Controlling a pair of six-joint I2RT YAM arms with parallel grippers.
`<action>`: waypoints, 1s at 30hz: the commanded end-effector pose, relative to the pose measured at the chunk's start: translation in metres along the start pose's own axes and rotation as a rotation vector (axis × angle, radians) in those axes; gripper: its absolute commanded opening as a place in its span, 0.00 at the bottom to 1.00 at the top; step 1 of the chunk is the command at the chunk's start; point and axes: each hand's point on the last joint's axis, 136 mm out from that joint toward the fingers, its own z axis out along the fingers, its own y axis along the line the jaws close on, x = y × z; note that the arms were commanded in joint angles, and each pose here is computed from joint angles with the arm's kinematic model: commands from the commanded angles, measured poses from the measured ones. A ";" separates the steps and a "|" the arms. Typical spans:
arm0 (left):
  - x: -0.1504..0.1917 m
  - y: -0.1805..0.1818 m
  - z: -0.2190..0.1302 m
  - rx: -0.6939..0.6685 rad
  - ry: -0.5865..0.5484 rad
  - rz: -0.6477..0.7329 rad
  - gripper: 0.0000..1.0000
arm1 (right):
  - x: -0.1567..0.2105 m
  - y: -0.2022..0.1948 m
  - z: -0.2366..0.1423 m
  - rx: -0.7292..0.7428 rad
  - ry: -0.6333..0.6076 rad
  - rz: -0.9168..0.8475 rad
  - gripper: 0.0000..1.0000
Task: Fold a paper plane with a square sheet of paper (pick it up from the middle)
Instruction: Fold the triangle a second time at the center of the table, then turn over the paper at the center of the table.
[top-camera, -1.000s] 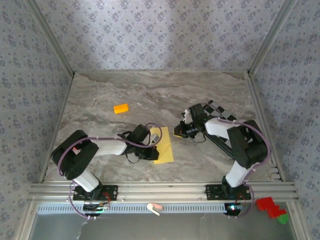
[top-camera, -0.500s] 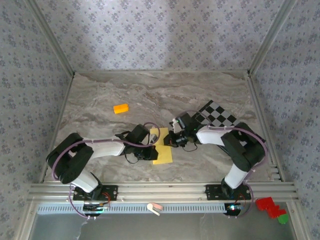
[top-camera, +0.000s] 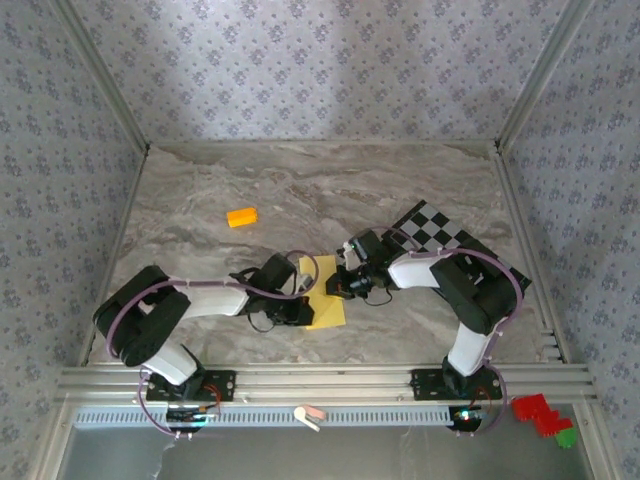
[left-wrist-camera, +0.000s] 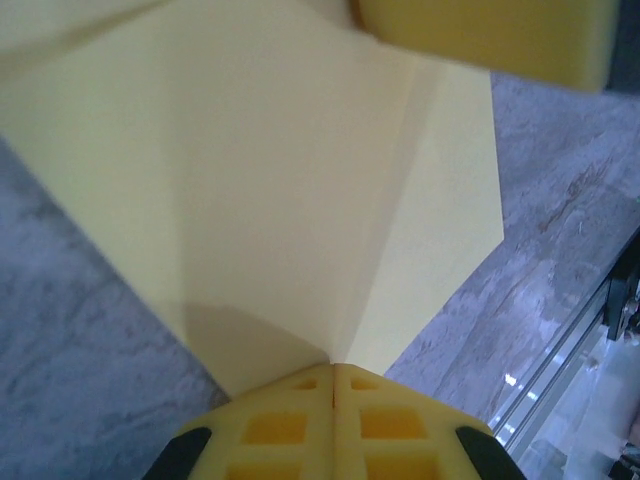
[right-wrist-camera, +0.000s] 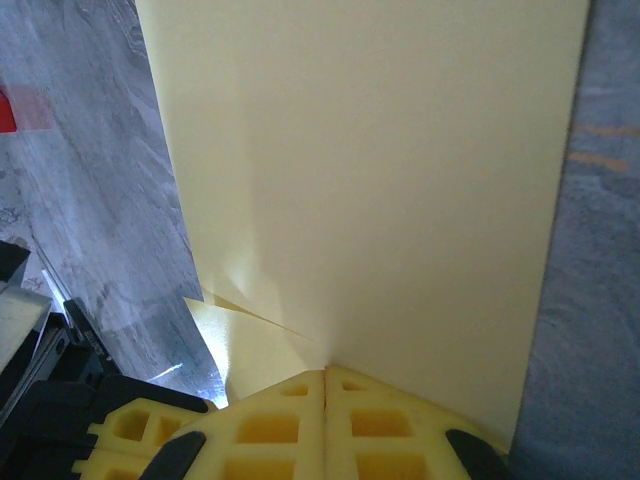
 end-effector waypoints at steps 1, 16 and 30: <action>0.042 0.025 -0.004 -0.070 0.118 -0.050 0.03 | 0.016 -0.045 0.003 0.136 0.032 0.092 0.03; -0.068 -0.021 -0.049 0.046 -0.213 -0.036 0.01 | -0.005 0.006 -0.034 0.045 -0.017 -0.048 0.13; -0.075 0.003 -0.011 -0.030 -0.124 -0.044 0.00 | 0.034 -0.007 -0.065 0.324 -0.070 -0.038 0.32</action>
